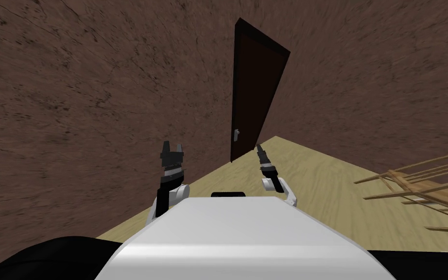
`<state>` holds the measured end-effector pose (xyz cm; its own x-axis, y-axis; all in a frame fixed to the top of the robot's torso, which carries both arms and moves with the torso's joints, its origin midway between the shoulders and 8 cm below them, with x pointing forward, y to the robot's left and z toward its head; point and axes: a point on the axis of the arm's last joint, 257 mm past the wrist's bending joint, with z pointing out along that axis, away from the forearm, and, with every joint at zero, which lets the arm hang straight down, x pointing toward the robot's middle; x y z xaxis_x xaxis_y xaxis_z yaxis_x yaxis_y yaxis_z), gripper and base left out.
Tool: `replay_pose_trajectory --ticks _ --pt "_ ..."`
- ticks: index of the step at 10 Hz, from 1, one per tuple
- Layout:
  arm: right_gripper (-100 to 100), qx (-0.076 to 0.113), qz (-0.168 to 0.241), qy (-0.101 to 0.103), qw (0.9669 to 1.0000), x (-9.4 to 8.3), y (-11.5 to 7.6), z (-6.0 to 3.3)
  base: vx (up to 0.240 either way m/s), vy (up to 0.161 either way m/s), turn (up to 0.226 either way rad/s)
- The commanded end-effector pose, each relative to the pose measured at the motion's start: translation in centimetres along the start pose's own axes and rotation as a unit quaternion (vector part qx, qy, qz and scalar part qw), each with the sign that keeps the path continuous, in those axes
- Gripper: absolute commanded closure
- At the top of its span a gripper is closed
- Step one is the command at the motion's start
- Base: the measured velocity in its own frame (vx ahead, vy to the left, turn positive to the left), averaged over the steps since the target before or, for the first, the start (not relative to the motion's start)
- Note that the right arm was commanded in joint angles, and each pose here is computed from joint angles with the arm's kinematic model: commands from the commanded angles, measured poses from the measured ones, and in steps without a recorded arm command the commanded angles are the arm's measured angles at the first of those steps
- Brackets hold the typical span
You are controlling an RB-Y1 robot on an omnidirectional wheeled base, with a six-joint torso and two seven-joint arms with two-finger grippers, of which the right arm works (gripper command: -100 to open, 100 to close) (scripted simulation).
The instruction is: Pull the door open
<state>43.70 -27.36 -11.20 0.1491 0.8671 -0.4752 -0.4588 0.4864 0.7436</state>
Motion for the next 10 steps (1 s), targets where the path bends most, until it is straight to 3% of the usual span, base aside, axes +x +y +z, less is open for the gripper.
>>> replay_pose_trajectory --ticks 1,4,10 --pt "-100 0.003 -0.025 0.015 0.9996 0.8 -1.1 0.09 0.102 -0.014 0.044" --pt "-100 0.007 -0.069 0.041 0.9967 2.1 -3.0 0.15 0.099 -0.023 0.041" --pt "-100 0.011 -0.142 0.086 0.9860 3.8 -6.2 0.09 0.082 -0.021 0.033"
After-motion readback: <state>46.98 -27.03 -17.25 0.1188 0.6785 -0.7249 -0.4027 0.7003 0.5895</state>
